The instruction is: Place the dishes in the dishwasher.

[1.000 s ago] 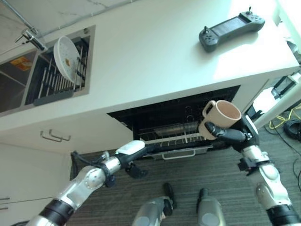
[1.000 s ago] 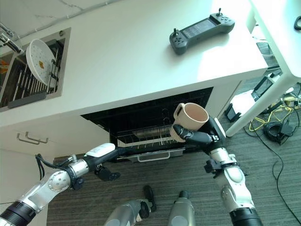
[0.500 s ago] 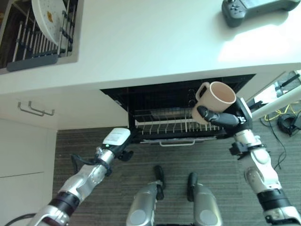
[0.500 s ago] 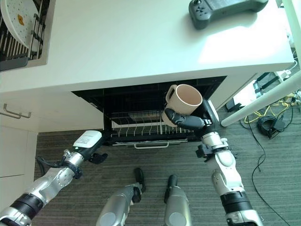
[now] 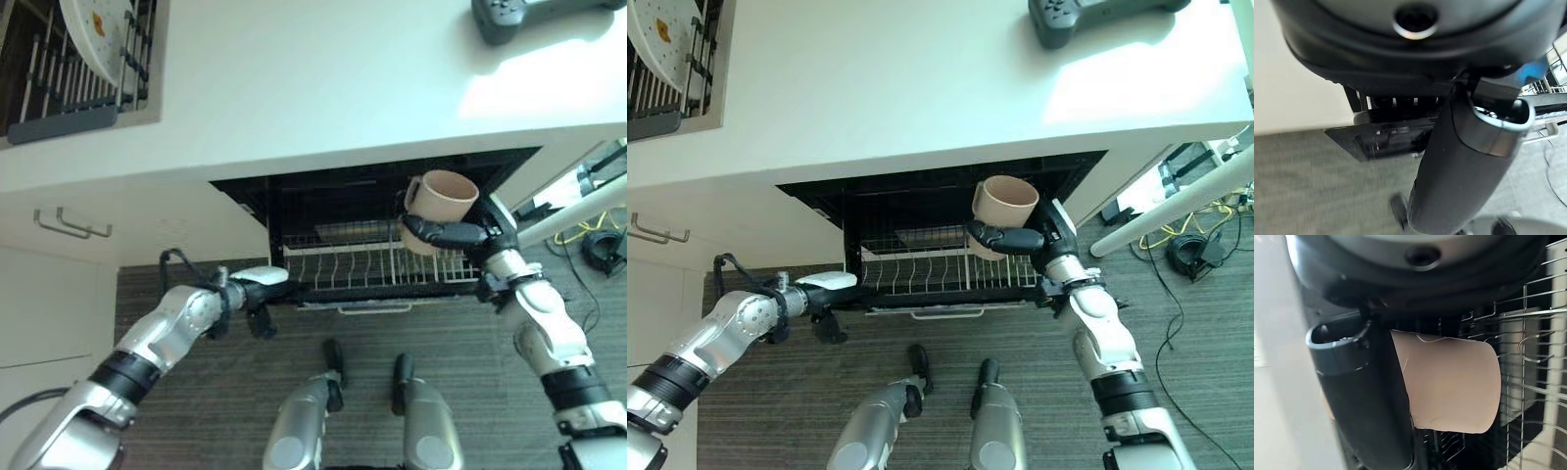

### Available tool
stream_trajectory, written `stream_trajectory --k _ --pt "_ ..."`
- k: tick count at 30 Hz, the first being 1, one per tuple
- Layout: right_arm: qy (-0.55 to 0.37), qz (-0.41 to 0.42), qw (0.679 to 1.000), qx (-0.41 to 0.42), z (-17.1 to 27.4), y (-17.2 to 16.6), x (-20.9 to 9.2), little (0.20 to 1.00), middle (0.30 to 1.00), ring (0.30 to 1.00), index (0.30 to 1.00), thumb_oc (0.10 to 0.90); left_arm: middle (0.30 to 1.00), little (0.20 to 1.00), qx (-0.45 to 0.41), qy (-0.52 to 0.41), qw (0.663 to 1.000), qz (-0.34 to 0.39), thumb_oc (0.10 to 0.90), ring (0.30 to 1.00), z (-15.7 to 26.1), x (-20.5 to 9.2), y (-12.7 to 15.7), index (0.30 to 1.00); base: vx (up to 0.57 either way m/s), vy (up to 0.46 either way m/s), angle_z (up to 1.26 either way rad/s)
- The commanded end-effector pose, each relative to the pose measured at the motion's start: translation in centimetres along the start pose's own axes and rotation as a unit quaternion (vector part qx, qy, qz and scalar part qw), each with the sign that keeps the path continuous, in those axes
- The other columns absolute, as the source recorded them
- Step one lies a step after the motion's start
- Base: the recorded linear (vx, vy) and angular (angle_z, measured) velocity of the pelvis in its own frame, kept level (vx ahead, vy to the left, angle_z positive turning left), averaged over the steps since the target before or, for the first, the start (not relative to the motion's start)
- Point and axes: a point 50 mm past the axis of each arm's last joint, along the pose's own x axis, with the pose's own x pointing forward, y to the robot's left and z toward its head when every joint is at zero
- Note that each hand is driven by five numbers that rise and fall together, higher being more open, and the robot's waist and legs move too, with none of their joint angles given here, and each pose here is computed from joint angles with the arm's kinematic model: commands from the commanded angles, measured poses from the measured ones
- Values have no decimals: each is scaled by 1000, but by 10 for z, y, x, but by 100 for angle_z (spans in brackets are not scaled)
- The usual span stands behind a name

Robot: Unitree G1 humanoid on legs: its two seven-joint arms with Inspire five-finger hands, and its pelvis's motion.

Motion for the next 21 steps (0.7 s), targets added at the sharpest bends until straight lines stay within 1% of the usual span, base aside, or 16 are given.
stream_trajectory --k 1,8,13,14,18,21 --pt "-146 -5 987 -59 84 -16 9 300 300 300 300 400 900 900 4 -70 989 -131 800 900 25 -4 -39 900 35 6 4" --pt "-135 -43 987 -81 89 -35 11 300 300 300 300 400 900 900 22 -82 985 -147 800 900 29 -19 -24 900 19 -4 4" --pt "-107 -64 988 -91 79 -44 13 300 300 300 300 400 900 900 40 -82 985 -146 800 900 33 -29 -7 900 19 -43 10" --pt "-88 -73 988 -100 75 -48 15 300 300 300 300 400 900 900 45 -86 986 -137 800 900 35 -34 1 900 6 -34 6" --pt "-41 -85 990 -103 59 -51 19 300 300 300 300 400 900 900 46 -83 990 -108 800 900 36 -37 12 900 0 -7 1" --pt "-8 -92 990 -107 43 -51 20 300 300 300 300 400 900 900 37 -85 993 -70 800 900 37 -39 22 900 0 0 0"
